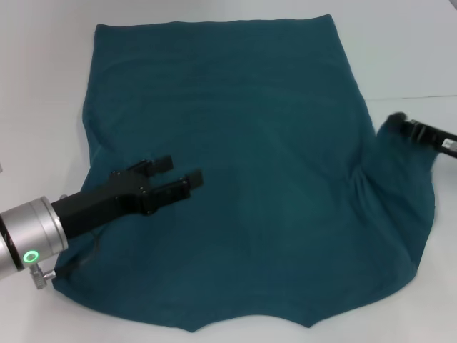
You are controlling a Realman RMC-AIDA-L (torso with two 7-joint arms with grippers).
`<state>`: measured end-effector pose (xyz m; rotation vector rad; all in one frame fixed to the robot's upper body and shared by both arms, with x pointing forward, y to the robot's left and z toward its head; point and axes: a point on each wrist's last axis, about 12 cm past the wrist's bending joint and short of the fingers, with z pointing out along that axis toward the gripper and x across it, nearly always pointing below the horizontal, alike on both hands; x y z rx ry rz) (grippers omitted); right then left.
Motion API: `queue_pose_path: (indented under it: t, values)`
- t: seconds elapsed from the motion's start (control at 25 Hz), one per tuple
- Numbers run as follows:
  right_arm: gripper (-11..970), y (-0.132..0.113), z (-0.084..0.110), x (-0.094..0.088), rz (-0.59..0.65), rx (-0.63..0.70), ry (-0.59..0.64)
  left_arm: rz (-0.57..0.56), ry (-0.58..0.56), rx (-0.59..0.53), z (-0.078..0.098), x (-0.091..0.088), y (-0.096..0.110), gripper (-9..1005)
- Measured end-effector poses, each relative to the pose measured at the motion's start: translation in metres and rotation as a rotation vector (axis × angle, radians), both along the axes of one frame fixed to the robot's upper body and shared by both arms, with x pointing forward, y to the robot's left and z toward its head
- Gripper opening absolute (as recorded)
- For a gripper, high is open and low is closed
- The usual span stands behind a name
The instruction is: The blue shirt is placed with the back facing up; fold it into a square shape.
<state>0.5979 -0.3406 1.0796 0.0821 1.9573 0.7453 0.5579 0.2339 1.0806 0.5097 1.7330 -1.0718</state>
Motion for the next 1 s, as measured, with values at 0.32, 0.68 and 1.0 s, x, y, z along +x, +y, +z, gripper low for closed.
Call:
queue_pose_path:
  t: [0.32, 0.68, 1.0]
  values:
    - [0, 0.014, 0.011, -0.003, 0.139, 0.066, -0.012, 0.004, 0.004, -0.002, 0.0, 0.0, 0.0, 888]
    - [-1, 0.016, 0.012, 0.002, 0.136, 0.056, -0.004, 0.004, 0.006, -0.003, -0.001, 0.0, -0.001, 888]
    - [0, 0.015, 0.013, 0.01, 0.071, 0.061, 0.011, 0.004, 0.008, -0.004, -0.001, 0.0, -0.001, 888]
